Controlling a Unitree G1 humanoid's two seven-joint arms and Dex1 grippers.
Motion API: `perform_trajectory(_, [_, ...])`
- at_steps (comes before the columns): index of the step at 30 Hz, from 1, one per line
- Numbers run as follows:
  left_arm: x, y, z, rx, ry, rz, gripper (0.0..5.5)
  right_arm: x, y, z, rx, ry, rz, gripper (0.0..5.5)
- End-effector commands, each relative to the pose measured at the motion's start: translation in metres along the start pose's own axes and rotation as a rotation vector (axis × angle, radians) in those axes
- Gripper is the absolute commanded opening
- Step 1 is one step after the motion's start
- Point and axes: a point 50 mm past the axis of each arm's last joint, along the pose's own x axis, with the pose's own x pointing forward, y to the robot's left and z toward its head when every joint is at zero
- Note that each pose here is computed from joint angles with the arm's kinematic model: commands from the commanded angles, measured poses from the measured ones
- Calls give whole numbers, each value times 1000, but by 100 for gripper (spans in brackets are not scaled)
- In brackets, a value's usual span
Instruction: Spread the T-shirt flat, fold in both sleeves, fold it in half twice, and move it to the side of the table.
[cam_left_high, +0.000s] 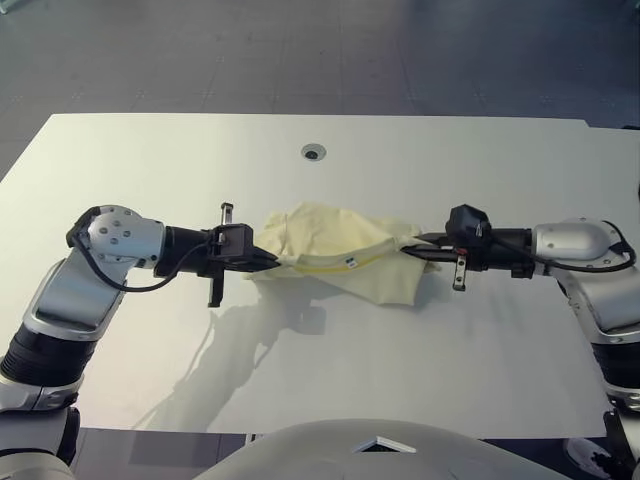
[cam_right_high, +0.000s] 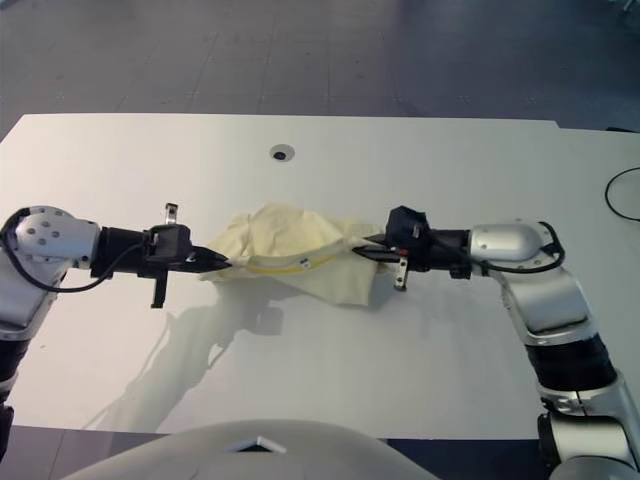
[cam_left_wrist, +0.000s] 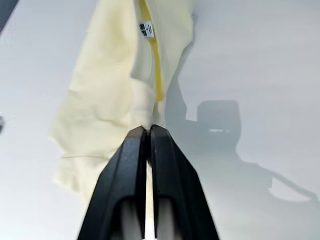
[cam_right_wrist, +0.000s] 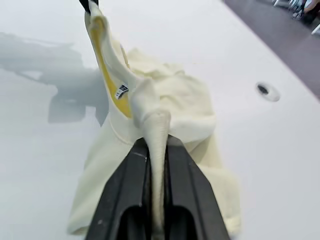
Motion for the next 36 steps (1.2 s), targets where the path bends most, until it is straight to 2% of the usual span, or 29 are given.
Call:
perform_trajectory(1, [-18,26,13,58,-3,103,79,-1,-17,17,-80,-70,-91,8])
perform_trajectory(5, [-29,51,25,108,-18,174,147,1,-37,30,-142,-130,-191,8])
perform_trajectory(8, [-30,57,26,120,-21,178,199,2,-42,29,-183,-124,-215,8])
perform_trajectory(15, [-8,27,18,68,-48,56,301,6,-24,6,-172,-15,-115,8])
perform_trajectory(19, [25,-3,12,20,-87,9,364,8,-16,-17,-135,67,-108,8])
perform_trajectory(20, [32,-8,12,10,-103,13,384,9,-15,-20,-133,81,-117,46])
perform_trajectory(29, [90,-30,2,12,-107,108,527,6,-19,-28,-170,151,-190,182])
perform_trajectory(36, [125,-49,6,-106,-117,98,407,5,-14,-17,-183,119,-197,300])
